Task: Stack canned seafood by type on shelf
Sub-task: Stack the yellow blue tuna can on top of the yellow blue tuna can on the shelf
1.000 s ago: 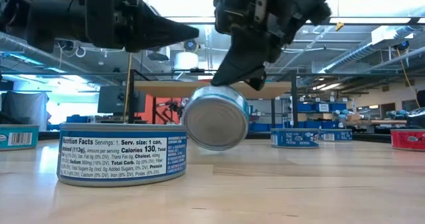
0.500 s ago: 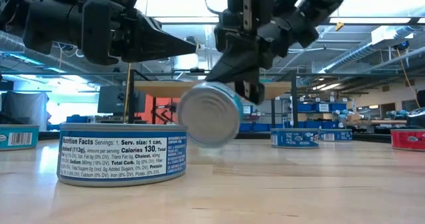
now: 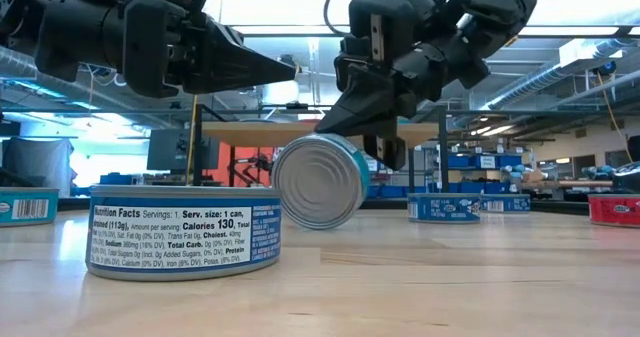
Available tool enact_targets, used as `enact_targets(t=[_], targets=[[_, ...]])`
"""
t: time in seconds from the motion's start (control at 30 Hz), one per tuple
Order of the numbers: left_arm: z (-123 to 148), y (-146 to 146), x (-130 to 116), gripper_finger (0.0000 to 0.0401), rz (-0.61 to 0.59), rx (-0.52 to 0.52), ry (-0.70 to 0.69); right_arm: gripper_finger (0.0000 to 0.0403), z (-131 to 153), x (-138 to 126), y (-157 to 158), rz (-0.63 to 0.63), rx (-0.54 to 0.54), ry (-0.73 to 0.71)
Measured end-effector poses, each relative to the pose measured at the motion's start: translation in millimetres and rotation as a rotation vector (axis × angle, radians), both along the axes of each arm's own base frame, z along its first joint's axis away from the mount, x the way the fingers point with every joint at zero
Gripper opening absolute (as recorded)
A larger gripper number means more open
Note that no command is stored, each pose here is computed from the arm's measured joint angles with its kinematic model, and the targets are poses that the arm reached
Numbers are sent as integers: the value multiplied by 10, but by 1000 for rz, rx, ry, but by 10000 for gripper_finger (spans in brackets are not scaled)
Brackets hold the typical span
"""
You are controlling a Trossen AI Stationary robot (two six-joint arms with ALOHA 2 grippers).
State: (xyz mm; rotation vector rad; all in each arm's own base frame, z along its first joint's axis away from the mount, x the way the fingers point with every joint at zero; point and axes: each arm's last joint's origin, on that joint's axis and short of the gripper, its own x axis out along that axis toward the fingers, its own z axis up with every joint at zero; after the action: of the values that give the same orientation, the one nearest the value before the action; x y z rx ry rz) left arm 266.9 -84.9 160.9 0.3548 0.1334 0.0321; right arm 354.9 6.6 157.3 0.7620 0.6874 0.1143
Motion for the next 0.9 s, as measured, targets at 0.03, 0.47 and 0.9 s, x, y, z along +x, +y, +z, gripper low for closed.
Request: enact_targets(t=[0.03,0.47,0.9], targets=[[-1,0,0,28,0,0,1,11,-1,0,-16,-7,-2,1],[-27,1,-4,28,4,-20,25,108,-4,9,-178,-60,-100,-5],[-38,-28,-11,3,-110,-67,37,221,554,-34,8,-17,-417,12]])
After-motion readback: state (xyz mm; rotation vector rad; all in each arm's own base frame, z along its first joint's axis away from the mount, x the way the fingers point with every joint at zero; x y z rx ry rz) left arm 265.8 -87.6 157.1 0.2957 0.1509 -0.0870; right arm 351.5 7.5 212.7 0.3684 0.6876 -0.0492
